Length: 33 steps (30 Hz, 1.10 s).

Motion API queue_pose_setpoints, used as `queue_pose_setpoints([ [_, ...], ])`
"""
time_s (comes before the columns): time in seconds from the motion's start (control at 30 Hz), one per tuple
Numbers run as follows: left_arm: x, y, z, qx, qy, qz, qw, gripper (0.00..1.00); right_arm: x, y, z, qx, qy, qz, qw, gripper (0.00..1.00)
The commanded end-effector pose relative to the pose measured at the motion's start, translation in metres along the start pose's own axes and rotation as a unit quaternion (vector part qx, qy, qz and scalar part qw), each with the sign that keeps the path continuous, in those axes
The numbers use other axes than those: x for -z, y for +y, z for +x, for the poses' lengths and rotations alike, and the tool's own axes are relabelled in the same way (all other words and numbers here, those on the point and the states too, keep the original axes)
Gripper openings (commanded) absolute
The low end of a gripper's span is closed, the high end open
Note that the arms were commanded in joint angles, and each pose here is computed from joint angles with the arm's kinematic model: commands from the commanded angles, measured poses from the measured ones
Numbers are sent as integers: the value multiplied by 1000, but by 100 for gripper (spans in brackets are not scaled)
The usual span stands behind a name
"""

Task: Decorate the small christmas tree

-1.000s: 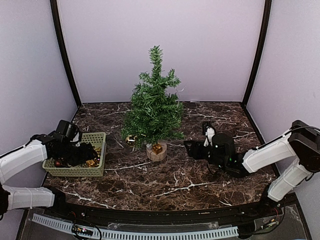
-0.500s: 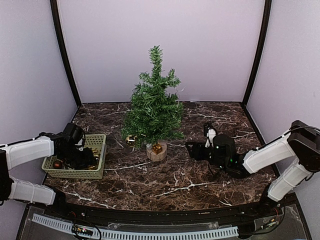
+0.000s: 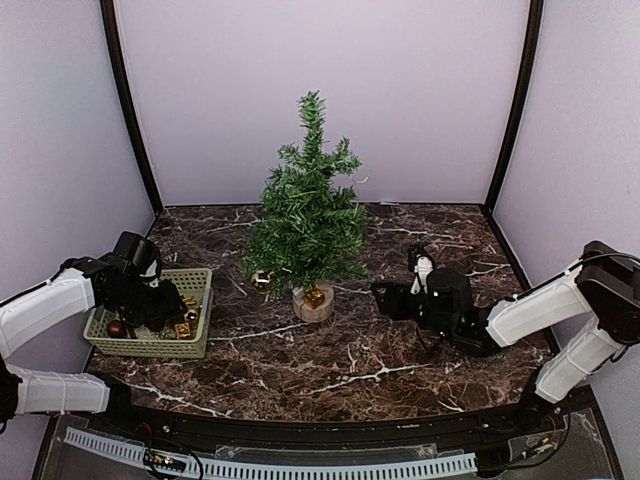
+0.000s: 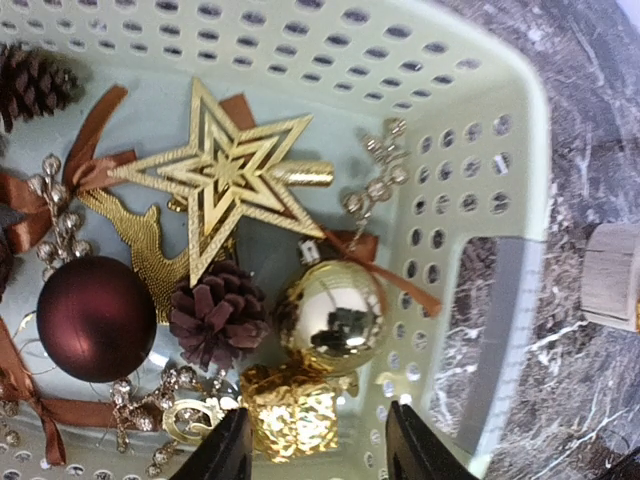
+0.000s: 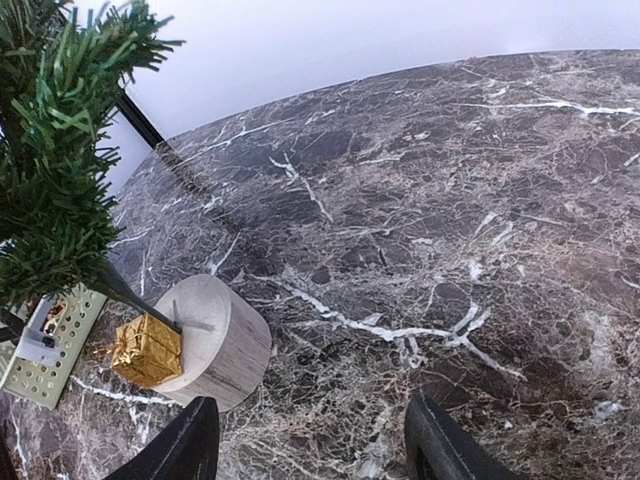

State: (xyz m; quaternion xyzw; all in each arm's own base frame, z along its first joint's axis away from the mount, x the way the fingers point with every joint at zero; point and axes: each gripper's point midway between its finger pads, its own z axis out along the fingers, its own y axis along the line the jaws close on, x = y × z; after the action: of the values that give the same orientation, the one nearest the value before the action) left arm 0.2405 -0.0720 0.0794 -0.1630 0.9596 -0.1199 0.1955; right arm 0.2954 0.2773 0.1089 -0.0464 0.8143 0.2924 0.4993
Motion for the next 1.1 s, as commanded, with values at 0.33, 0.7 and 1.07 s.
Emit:
queue_pose_setpoints([
  [0.33,23,-7,2,4,-3,24,1000,60,20,11,-43,9,-52,-10,999,65],
  [0.7,-12,-1,26,9,66,15,998,63,22,4,-34,-1,-47,-6,999,66],
  [1.07,-27,7,36,7,105,-11,994,50,21,-1,-29,0,-47,1,999,66],
])
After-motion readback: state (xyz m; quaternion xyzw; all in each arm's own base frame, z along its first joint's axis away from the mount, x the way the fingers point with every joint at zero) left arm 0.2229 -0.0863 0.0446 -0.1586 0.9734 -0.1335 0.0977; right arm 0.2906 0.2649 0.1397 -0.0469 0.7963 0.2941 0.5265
